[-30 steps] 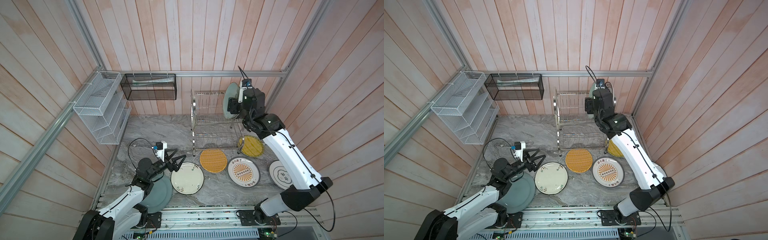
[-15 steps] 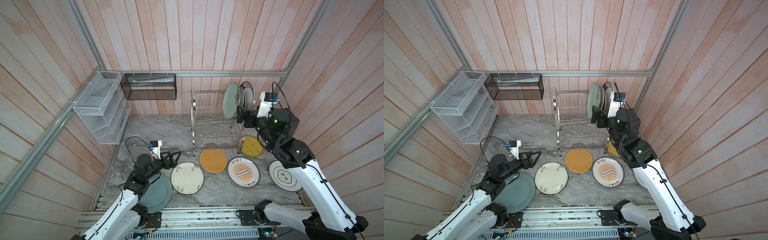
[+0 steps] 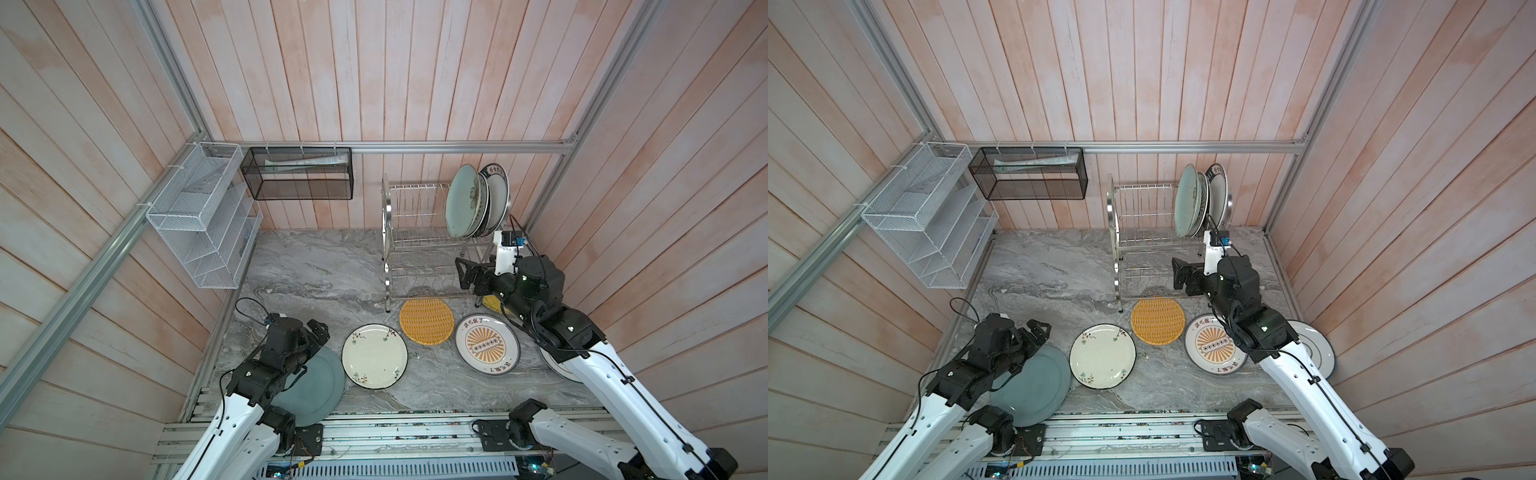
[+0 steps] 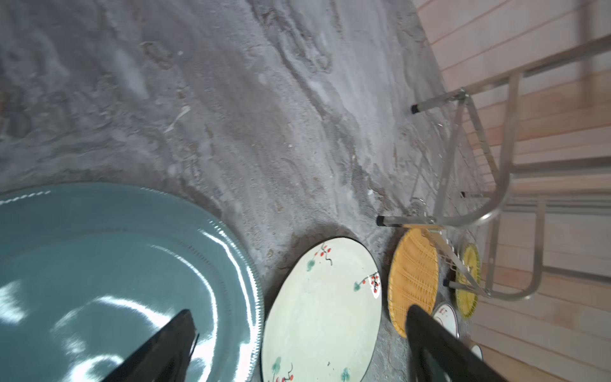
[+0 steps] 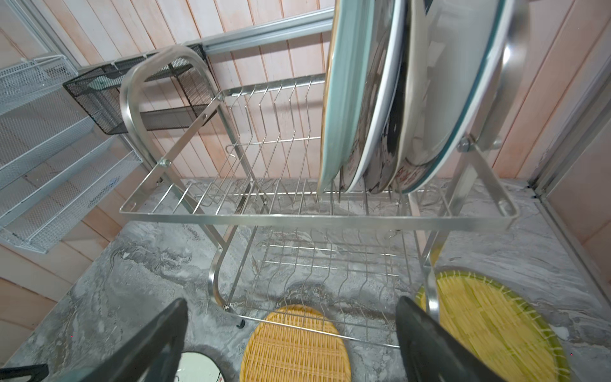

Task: Load the plates into the dish rack

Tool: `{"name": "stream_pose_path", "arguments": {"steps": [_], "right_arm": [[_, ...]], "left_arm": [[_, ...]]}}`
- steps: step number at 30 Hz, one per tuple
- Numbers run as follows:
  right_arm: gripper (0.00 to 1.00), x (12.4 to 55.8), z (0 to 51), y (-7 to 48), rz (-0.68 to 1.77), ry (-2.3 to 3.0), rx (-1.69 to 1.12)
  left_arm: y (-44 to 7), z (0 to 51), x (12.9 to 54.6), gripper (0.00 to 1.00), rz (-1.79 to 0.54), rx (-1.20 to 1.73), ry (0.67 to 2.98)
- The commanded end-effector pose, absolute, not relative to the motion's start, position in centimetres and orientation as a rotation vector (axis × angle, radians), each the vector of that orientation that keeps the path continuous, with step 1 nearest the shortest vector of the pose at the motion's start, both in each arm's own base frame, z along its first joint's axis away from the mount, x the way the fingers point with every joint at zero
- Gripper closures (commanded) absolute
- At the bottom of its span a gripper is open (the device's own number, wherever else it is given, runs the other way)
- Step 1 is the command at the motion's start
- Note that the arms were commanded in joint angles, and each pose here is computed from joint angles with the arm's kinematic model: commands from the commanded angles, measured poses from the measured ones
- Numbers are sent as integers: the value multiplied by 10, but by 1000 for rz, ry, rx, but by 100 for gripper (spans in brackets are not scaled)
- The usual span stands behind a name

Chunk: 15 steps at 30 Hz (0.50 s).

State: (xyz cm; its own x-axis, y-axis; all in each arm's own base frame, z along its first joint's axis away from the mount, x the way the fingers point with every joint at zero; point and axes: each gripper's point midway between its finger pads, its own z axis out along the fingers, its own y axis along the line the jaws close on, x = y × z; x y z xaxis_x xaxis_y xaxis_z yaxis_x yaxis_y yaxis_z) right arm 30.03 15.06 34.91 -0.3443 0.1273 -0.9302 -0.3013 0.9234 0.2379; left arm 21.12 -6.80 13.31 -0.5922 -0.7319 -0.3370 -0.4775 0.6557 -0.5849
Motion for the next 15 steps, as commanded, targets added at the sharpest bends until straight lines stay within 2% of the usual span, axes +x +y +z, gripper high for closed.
{"name": "stream_pose_path", "arguments": {"steps": [1, 4, 9, 15], "right_arm": [[2, 295, 343, 163, 530, 1875, -147], [2, 294, 330, 166, 552, 1896, -156], [2, 289, 312, 174, 582, 1930, -177], [2, 279, 285, 193, 633, 1980, -224]], "left_arm": [[-41, 112, 186, 0, -422, -1227, 2323], [-38, 100, 184, 0, -350, -1250, 2364], [-63, 86, 203, 0, -519, -1168, 2385], [-64, 75, 213, 0, -513, -1202, 2362]]}}
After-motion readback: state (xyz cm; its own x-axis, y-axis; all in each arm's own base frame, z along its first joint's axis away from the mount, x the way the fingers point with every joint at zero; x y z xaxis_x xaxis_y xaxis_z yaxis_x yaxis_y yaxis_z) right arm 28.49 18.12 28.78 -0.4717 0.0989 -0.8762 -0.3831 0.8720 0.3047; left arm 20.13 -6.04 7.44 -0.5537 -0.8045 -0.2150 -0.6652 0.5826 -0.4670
